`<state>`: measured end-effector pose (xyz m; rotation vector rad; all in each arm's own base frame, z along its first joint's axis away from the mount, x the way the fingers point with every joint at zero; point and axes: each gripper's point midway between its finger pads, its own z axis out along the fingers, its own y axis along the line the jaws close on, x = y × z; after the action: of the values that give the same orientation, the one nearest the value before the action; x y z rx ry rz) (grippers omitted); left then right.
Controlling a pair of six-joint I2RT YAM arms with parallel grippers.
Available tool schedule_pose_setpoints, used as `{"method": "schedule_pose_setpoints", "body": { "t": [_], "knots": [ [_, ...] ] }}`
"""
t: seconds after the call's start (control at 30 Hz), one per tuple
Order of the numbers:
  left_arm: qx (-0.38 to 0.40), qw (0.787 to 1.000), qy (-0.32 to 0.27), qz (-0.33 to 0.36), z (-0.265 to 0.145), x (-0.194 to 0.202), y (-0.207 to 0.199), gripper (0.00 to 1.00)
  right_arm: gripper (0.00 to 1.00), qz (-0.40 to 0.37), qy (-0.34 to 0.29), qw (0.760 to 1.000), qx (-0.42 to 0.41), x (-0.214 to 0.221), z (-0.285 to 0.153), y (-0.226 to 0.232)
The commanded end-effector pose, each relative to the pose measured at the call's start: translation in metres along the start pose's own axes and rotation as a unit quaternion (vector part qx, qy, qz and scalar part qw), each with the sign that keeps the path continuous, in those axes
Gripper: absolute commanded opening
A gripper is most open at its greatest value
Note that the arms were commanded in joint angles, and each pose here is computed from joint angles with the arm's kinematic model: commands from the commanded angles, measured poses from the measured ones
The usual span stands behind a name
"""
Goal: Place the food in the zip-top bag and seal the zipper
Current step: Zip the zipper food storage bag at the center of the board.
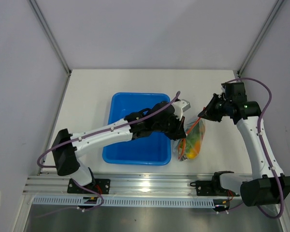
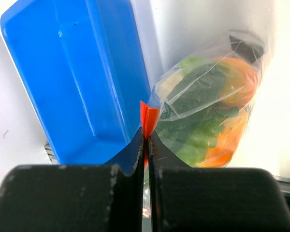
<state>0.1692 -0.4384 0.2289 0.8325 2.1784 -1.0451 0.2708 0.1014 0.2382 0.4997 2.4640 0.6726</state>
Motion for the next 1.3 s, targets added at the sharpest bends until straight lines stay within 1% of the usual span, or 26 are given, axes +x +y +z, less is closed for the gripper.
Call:
{"method": "schedule_pose_setpoints", "body": {
  "t": [0.0,0.5,0.53,0.67,0.97,1.07,1.1,1.17,1.27],
  "knots": [
    [0.033,0.999,-0.005,0.001,-0.028,0.005,-0.024,0.0,0.0,-0.018,-0.064,0.998,-0.008,-0.037,-0.006,0.007],
    [0.03,0.999,0.015,0.003,-0.047,0.045,-0.021,0.01,0.0,-0.004,-0.07,0.998,0.003,-0.053,0.001,-0.005],
    [0.03,0.999,0.013,0.004,-0.049,0.045,-0.022,0.01,0.0,0.005,-0.078,0.997,0.01,-0.06,-0.002,-0.011],
    [0.032,0.999,0.016,0.005,-0.052,0.052,-0.023,0.01,0.0,0.007,-0.083,0.996,0.013,-0.066,-0.005,-0.015],
    [0.035,0.999,0.014,0.007,-0.051,0.055,-0.024,0.01,0.0,0.012,-0.081,0.996,0.02,-0.063,-0.004,-0.022],
    [0.03,0.999,0.01,0.015,-0.049,0.05,-0.024,0.23,0.0,0.013,-0.082,0.996,0.021,-0.061,-0.006,-0.023],
    [0.025,1.0,0.005,0.016,-0.049,0.047,-0.023,0.43,0.0,0.012,-0.081,0.996,0.023,-0.061,-0.006,-0.024],
    [0.006,1.0,-0.011,0.02,-0.053,0.041,-0.017,0.59,0.0,0.013,-0.084,0.996,0.027,-0.06,-0.007,-0.026],
    [-0.016,0.999,-0.032,0.026,-0.062,0.031,-0.011,0.68,0.0,0.018,-0.092,0.995,0.035,-0.064,-0.01,-0.03]
  ]
}}
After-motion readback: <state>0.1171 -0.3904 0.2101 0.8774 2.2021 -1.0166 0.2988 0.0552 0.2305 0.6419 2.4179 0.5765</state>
